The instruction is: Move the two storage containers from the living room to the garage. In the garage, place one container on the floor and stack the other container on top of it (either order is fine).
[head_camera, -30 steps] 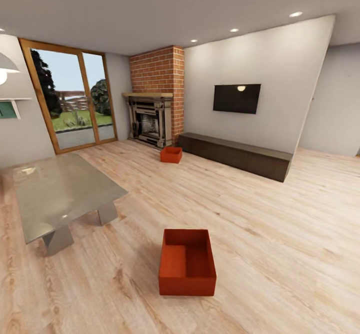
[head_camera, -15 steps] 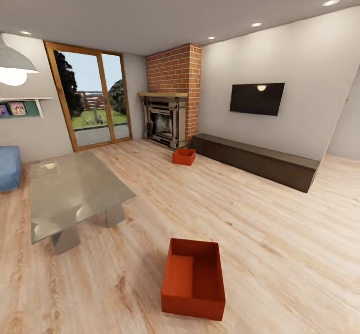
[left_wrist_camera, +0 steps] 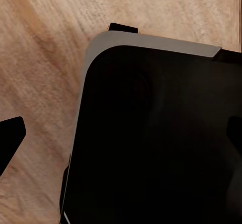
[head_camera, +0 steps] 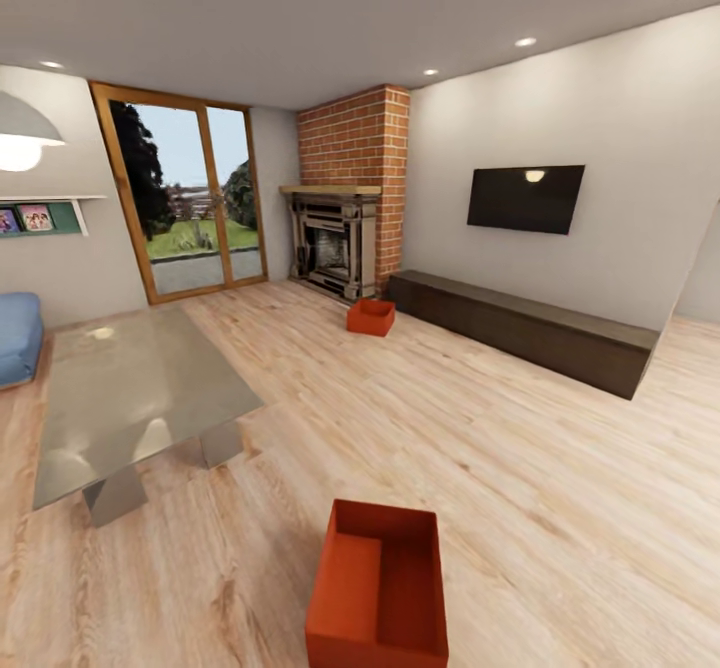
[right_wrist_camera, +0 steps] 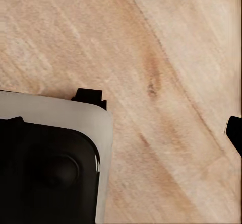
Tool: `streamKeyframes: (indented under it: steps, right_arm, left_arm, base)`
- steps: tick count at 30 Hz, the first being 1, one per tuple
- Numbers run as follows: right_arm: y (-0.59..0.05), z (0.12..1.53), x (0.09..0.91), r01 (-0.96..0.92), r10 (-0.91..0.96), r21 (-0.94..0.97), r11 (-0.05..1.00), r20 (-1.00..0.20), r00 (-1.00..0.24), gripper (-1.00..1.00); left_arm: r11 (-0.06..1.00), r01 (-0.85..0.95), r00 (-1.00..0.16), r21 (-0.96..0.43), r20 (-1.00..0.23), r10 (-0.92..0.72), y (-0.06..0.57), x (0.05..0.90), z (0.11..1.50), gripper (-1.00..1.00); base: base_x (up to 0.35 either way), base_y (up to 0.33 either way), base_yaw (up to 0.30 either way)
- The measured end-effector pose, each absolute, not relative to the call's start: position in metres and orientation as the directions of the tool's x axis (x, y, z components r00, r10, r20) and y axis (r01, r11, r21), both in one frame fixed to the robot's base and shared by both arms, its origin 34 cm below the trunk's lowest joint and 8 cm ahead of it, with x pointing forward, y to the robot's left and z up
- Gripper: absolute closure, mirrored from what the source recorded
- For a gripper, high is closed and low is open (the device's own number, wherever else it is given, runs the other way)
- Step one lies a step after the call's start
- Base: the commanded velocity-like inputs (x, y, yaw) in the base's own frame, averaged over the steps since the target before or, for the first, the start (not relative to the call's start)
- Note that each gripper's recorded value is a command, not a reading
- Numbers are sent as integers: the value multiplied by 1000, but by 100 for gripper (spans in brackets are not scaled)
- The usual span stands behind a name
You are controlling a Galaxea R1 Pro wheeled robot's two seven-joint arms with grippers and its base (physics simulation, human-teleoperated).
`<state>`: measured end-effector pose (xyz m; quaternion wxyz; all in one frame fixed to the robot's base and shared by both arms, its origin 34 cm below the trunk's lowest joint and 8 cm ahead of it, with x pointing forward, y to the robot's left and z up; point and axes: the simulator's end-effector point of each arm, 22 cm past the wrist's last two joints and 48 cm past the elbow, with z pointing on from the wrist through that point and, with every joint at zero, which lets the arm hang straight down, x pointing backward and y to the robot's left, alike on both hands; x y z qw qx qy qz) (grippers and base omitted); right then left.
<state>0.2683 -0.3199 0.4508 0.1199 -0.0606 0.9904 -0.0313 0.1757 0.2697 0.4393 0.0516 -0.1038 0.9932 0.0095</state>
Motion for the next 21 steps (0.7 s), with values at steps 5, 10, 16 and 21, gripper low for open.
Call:
streamKeyframes:
  steps: [5,10,16,21]
  right_arm:
    - [-321,451,268,-113,-128,-78,991,-233,-964,-100]
    - [-321,451,268,-116,-131,-78,990,-232,-964,-100]
    - [-320,451,268,-119,-134,-77,990,-232,-963,-100]
    - [-319,451,268,-123,-137,-76,990,-232,-963,-100]
  left_arm:
    - [978,-208,-972,8,-111,-206,270,178,439,-100]
    - [978,-209,-971,7,-117,-206,270,181,440,-100]
    - [977,-212,-971,9,-117,-209,271,181,440,-100]
    - [977,-212,-971,9,-116,-210,272,180,440,-100]
  base:
    - [73,-46,0]
    - [9,-6,0]
    - [109,-1,0]
    - [272,0,0]
